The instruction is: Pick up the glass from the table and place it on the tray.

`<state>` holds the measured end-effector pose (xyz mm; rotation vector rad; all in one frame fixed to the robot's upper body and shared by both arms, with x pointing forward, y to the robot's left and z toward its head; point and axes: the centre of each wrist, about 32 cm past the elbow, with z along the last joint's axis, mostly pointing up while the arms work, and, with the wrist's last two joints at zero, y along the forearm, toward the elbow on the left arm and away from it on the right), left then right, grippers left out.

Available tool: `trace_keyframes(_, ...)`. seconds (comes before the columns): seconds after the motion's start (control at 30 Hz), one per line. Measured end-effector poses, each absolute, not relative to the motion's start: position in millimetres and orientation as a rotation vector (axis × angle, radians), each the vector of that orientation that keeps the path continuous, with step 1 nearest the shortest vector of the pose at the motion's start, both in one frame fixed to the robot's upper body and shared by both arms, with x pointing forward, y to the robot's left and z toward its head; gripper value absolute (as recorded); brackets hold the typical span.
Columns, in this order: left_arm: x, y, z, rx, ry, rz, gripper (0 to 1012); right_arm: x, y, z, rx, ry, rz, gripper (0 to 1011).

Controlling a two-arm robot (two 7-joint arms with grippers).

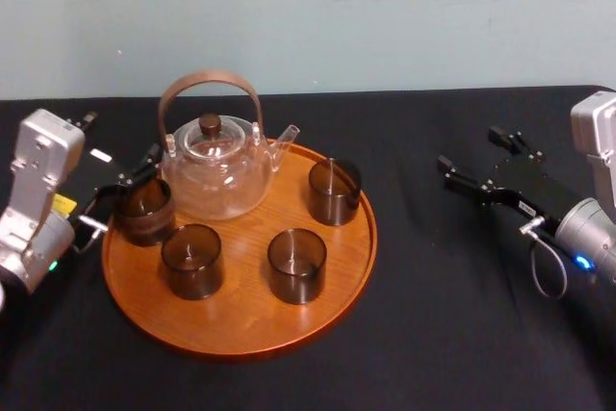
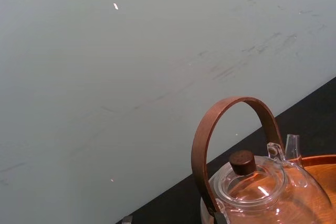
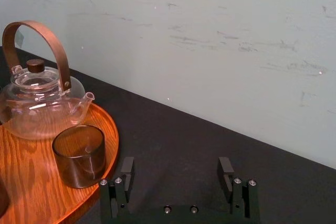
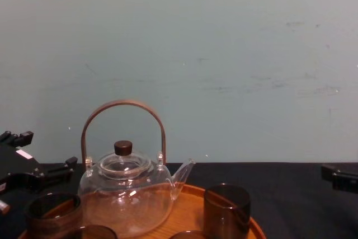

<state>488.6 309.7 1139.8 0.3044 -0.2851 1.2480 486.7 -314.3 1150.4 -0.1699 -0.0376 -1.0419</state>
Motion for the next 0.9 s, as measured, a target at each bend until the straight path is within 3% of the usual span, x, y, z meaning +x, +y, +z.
trace_keyframes(0.9,488.6,309.7,1139.8,0.305,-0.285,1.248,1001,487.5,-313.2,1151.2,-0.169,-0.038,-1.034,1002)
